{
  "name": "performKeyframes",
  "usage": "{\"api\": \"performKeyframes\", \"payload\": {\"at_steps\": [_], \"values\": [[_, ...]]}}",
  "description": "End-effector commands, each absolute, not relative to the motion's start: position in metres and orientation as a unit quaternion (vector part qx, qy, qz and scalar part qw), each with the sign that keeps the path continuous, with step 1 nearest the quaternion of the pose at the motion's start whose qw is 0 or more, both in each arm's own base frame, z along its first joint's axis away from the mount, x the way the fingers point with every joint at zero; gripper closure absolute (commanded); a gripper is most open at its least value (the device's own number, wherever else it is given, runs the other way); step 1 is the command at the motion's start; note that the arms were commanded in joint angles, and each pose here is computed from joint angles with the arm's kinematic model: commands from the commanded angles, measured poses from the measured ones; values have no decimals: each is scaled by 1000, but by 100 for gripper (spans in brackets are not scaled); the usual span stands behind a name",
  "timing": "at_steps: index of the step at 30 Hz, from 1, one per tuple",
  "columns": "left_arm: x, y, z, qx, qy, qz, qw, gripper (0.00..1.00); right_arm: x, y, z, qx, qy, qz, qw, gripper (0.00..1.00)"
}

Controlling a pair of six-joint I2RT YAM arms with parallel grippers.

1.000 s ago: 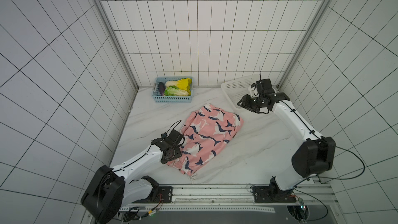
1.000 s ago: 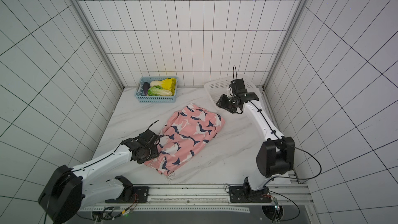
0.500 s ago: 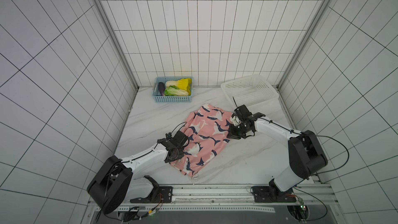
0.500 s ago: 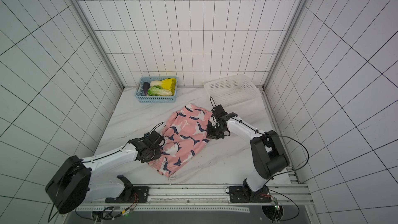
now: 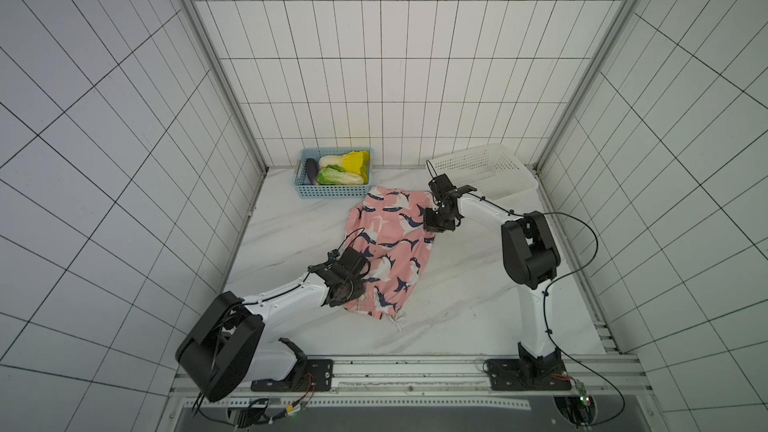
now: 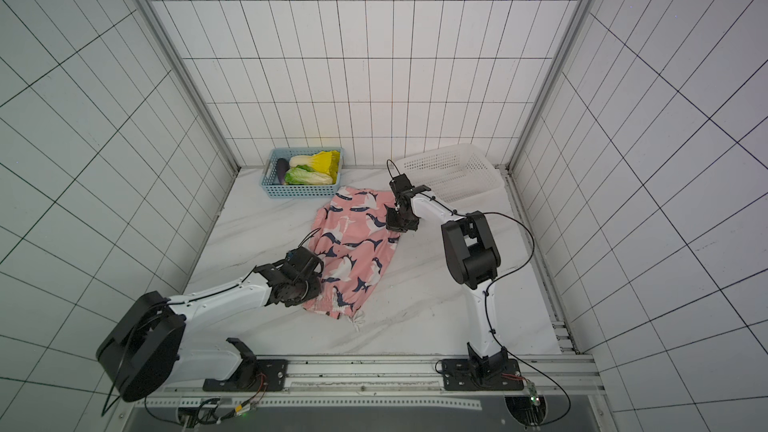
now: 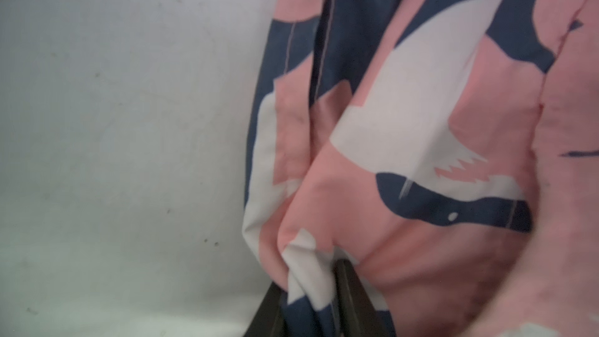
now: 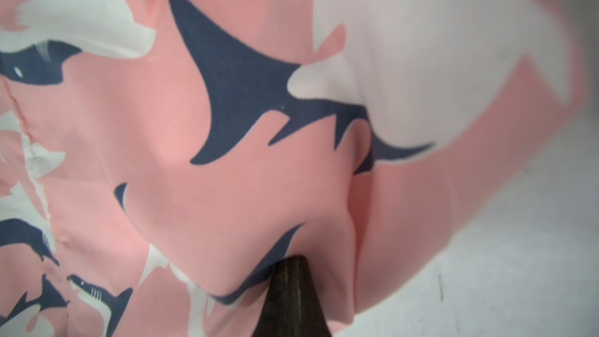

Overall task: Roll up the shorts
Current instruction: Adjust the shorts at the center of the board.

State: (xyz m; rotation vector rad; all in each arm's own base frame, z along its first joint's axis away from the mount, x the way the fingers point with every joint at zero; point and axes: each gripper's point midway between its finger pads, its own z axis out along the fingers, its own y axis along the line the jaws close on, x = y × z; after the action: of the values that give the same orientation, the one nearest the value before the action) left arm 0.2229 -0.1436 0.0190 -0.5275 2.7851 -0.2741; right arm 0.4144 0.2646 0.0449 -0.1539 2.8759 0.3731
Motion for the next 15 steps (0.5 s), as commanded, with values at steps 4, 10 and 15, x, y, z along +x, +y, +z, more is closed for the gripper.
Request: {"api": "performKeyframes", "payload": {"at_steps": [4,10,15], "values": [[228,-157,34,-160,967,-122,156,44,417,241,99,-78,981,78,160,76],[224,-137,83,-169,944,-167,228,24,347,255,142,-146,963,137,182,62],[213,-117,86,-205,924,-210,245,10,275,284,126,-219,929,252,162,87]]}}
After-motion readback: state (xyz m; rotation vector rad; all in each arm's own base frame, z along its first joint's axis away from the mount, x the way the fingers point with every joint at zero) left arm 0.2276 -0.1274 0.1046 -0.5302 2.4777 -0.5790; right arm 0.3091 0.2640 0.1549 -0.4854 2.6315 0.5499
